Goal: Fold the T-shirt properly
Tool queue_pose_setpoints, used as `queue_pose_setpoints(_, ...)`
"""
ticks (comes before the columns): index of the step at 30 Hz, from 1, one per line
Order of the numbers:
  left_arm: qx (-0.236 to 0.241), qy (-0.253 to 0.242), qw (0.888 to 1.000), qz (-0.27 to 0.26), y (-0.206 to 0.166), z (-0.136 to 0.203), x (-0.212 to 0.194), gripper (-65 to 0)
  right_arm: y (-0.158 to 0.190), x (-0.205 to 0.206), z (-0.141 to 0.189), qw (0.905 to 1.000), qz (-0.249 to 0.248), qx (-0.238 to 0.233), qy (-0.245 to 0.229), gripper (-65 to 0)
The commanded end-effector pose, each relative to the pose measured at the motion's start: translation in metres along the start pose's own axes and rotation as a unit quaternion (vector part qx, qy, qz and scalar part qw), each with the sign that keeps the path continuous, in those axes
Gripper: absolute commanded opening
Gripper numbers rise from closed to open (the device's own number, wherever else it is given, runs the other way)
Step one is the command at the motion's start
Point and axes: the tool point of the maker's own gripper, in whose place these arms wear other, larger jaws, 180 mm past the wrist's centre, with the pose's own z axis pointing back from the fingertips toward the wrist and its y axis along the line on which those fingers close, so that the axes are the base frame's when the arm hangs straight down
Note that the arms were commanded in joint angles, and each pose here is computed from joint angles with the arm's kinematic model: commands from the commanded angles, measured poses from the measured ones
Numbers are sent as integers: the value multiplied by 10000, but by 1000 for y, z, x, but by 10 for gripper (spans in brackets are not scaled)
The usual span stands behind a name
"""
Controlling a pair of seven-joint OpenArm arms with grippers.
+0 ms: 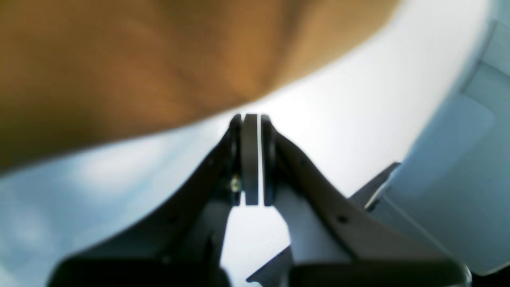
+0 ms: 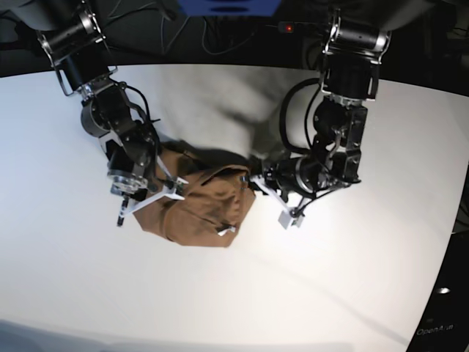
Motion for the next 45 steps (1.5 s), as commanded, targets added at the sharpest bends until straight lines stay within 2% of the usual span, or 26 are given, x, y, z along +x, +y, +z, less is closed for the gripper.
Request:
queue_pose_setpoints(1,-25,-214,9996,-156,-6,10,18,-624,-20,1,4,9997,-57,-253,-18,-646)
queue_pose_setpoints(6,49,126,9996,-245,0,20,0,-624,-20,4,4,9996,-47,-252,-105,-646)
queue_pose_setpoints(10,56,109,9997,-195,1,15,-5,-624,-15,3,4,9998,-29,-208,-74,-646)
queue_pose_setpoints(16,-103,-77,9999,96,-8,-9,0,-624,20,2,1,9999,41,104,-54,-646)
queue_pose_setpoints(20,-194,-63,9998,-33,-24,-29,3,-624,47,9,2,9992,43,369,-125,-646)
queue_pose_setpoints(24,-243,-67,9997,-46,-32,-40,1,-624,65,29,13,9980,-41,503,-390,-646)
queue_pose_setpoints(28,-226,-350,9991,10,-29,-38,13,-624,63,43,29,9982,-82,393,-450,-646)
queue_pose_setpoints(32,-162,-626,9979,-45,-22,-32,32,-624,53,65,51,9986,91,-10,-514,-646)
queue_pose_setpoints(36,-100,-843,9963,121,-11,-22,46,-624,58,83,62,9978,258,-56,-613,-646)
queue_pose_setpoints(41,-18,-1298,9904,471,8,-6,73,-624,59,85,63,9973,396,-109,-616,-646)
queue_pose_setpoints(45,118,-1100,9928,462,25,3,72,-624,49,54,54,9978,551,-338,-168,-646)
